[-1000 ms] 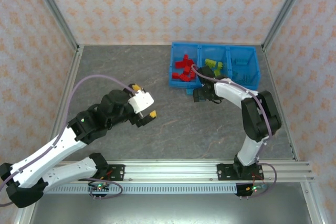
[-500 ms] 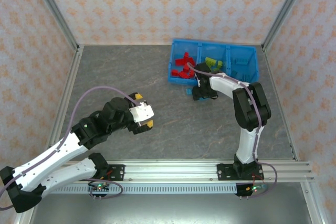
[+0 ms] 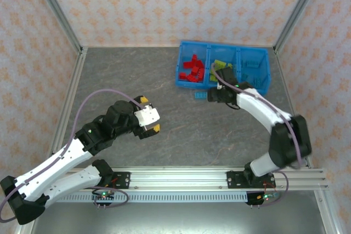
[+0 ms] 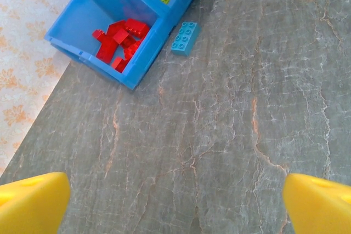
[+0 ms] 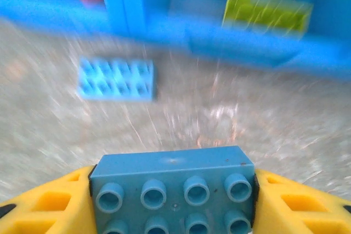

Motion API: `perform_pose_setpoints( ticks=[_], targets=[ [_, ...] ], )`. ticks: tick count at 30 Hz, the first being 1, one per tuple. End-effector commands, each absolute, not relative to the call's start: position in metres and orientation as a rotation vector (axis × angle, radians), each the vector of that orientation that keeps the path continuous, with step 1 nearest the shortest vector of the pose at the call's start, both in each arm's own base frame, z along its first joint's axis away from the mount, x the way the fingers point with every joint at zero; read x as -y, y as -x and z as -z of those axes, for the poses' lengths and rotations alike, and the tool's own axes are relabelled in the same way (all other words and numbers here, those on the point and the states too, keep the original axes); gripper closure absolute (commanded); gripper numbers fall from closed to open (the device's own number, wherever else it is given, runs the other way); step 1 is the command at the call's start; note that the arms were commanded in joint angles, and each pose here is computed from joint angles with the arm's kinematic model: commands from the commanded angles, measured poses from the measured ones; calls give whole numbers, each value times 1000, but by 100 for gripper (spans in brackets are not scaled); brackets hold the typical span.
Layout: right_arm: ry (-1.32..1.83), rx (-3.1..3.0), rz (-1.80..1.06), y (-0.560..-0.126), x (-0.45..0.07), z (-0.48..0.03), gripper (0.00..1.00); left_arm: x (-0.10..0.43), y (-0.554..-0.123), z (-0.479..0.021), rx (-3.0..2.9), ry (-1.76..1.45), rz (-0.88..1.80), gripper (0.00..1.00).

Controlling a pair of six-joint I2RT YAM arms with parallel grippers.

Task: Sort the legos into containers by color

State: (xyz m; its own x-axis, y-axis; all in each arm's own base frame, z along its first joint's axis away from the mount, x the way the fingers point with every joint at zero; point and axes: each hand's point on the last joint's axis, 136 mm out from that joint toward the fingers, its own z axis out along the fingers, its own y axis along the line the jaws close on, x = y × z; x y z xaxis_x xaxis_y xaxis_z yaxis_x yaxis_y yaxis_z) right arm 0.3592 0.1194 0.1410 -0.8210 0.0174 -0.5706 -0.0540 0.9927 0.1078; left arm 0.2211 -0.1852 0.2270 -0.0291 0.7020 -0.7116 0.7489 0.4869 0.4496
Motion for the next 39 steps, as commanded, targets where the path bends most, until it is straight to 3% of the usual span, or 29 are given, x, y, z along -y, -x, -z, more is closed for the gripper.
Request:
perform_pose_setpoints(
  ticks=[1,5,8,14,15,18,22,26,33,39],
  targets=[
    [-269,-2248,-207,-383,-85,-207,64,186,-225,-230,-1740,-1196,81,0],
    [-602,-2077,-170,-404,-12,-236,63,185,-226,-227,-1749,-1187,84,0],
    [-787,-2085,-141,-429,34,-221,64,186,-225,-227,-1748,-1182,95,0],
    [-919,-2215,-128,-484,72,-179,64,186,-225,-225,-1750,-1178,103,0],
    [-937,-2238,-128,-491,75,-173,60,186,-225,-225,-1750,-1178,102,0],
    [-946,-2278,-149,-506,75,-170,34,185,-225,-224,-1756,-1177,100,0],
    [-953,-2258,-148,-498,75,-189,16,185,-225,-224,-1756,-1175,99,0],
    [-869,-2247,-264,-476,52,-205,0,188,-225,-225,-1750,-1183,114,0],
    [-535,-2330,-372,-409,-35,-213,1,196,-224,-220,-1766,-1210,163,0],
    [-111,-2435,-290,-372,-115,-179,1,196,-226,-222,-1775,-1206,167,0]
  ],
)
